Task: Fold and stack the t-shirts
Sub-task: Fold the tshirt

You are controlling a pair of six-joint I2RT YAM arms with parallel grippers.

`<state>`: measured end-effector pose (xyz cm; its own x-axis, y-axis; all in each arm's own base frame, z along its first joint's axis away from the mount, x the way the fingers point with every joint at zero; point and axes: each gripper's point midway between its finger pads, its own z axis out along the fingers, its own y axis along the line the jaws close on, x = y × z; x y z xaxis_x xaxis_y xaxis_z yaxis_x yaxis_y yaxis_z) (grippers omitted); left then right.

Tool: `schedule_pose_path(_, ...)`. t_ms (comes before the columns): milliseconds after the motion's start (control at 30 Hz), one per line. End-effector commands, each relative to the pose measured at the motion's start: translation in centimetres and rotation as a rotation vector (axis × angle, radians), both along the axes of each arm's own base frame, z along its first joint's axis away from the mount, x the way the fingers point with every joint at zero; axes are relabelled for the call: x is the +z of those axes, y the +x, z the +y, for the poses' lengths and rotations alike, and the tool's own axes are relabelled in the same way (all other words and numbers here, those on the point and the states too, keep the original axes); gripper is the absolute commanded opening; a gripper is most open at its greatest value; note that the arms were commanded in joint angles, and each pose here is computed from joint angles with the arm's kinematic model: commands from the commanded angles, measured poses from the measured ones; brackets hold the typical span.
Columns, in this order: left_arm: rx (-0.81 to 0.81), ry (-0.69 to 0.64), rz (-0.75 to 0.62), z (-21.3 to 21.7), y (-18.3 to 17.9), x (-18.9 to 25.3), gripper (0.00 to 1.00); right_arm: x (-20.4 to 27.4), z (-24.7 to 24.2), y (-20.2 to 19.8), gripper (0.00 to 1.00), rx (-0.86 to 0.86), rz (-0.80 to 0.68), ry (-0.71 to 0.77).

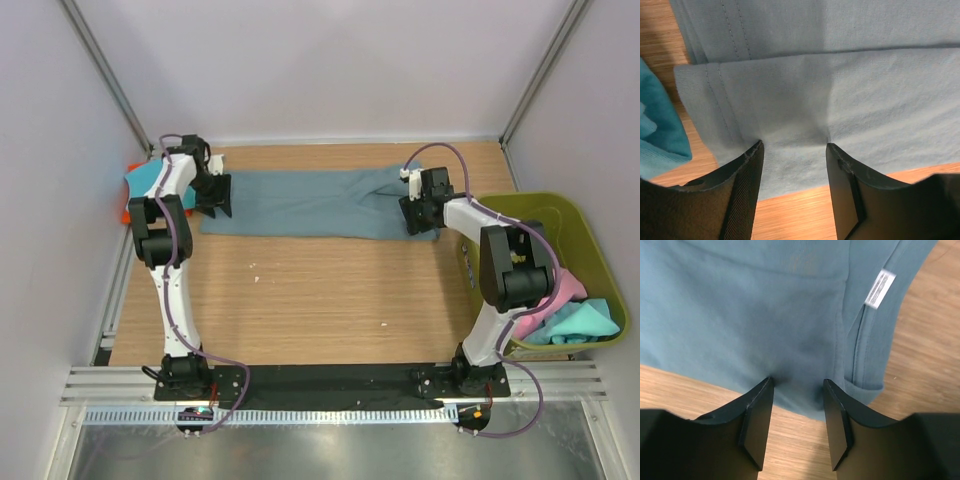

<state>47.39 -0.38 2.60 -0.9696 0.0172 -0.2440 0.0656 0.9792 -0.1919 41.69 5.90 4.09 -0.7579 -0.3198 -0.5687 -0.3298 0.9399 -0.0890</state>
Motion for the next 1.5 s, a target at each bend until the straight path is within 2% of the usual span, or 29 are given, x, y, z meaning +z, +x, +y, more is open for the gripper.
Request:
schedule_pose_path(0, -0.026, 0.034, 0.065, 0.7, -1.8, -1.4, 0.55, -0.9, -0.6, -1.4, 0.49, -0.009, 0.038, -0.014)
schedule_pose_path(133, -0.027, 0.06, 0.067, 1.0, -3.4, -1.0, 0.55, -1.8, -1.2, -4.0, 0.49, -0.017, 0.099, -0.035)
schedule_pose_path(267, -0.025, 0.07, 0.095, 1.0, -6.5, -1.6, 0.55, -2.0, -1.6, -6.8, 0.5, -0.014, 0.134, -0.041)
schedule_pose_path(533, -0.049, 0.142, 0.103, 2.1, -10.2, -1.3, 0.54, -0.4, -1.7, -10.4, 0.47, 0.004, 0.123, -0.021)
schedule_pose_path(667, -0.057, 0.156, 0.066, 2.3, -10.9, 0.8, 0.54, 0.9, -1.8, -11.5, 0.48, 0.008, 0.114, -0.018)
schedule_pose_path(767, -0.061, 0.132, -0.025, 1.7, -9.8, 5.1, 0.54, 4.3, -1.5, -9.7, 0.49, 0.005, 0.022, 0.0)
schedule_pose_path(867, -0.067, 0.089, -0.132, 0.7, -8.2, 8.9, 0.55, 8.9, -0.1, -6.1, 0.5, 0.019, -0.096, 0.064)
schedule_pose_path(933, -0.099, 0.068, -0.155, -0.5, -7.7, 9.6, 0.55, 11.6, 1.6, -2.9, 0.5, 0.055, -0.162, 0.127)
schedule_pose_path(1033, -0.145, 0.033, -0.123, -2.3, -7.5, 8.1, 0.55, 13.9, 3.9, 1.5, 0.5, 0.11, -0.215, 0.19)
schedule_pose_path(1067, -0.145, 0.015, -0.099, -2.6, -7.9, 7.3, 0.54, 16.1, 4.4, 3.5, 0.5, 0.124, -0.263, 0.195)
schedule_pose_path(1133, -0.145, -0.017, -0.052, -3.1, -8.2, 5.4, 0.53, 14.6, 5.5, 5.7, 0.49, 0.132, -0.219, 0.196)
schedule_pose_path(1167, -0.133, -0.034, -0.04, -3.4, -8.1, 4.8, 0.53, 17.1, 6.1, 7.6, 0.48, 0.144, -0.271, 0.209)
schedule_pose_path(1200, -0.13, -0.045, -0.011, -3.5, -8.7, 3.7, 0.52, 16.9, 6.4, 8.1, 0.47, 0.146, -0.25, 0.208)
schedule_pose_path(1233, -0.127, -0.054, 0.004, -3.7, -9.0, 3.1, 0.52, 14.5, 6.8, 9.4, 0.47, 0.14, -0.198, 0.203)
schedule_pose_path(1300, -0.106, -0.074, 0.02, -4.0, -9.2, 1.8, 0.52, 15.6, 7.6, 11.3, 0.45, 0.142, -0.207, 0.201)
schedule_pose_path(1333, -0.103, -0.081, 0.033, -4.1, -9.5, 1.2, 0.52, 13.4, 7.9, 12.2, 0.44, 0.14, -0.16, 0.195)
schedule_pose_path(1400, -0.097, -0.095, 0.053, -4.3, -10.0, 0.2, 0.52, 14.0, 8.8, 13.6, 0.43, 0.135, -0.168, 0.201)
schedule_pose_path(1467, -0.095, -0.089, 0.061, -4.2, -10.4, -0.7, 0.52, 12.7, 9.4, 15.0, 0.42, 0.122, -0.15, 0.196)
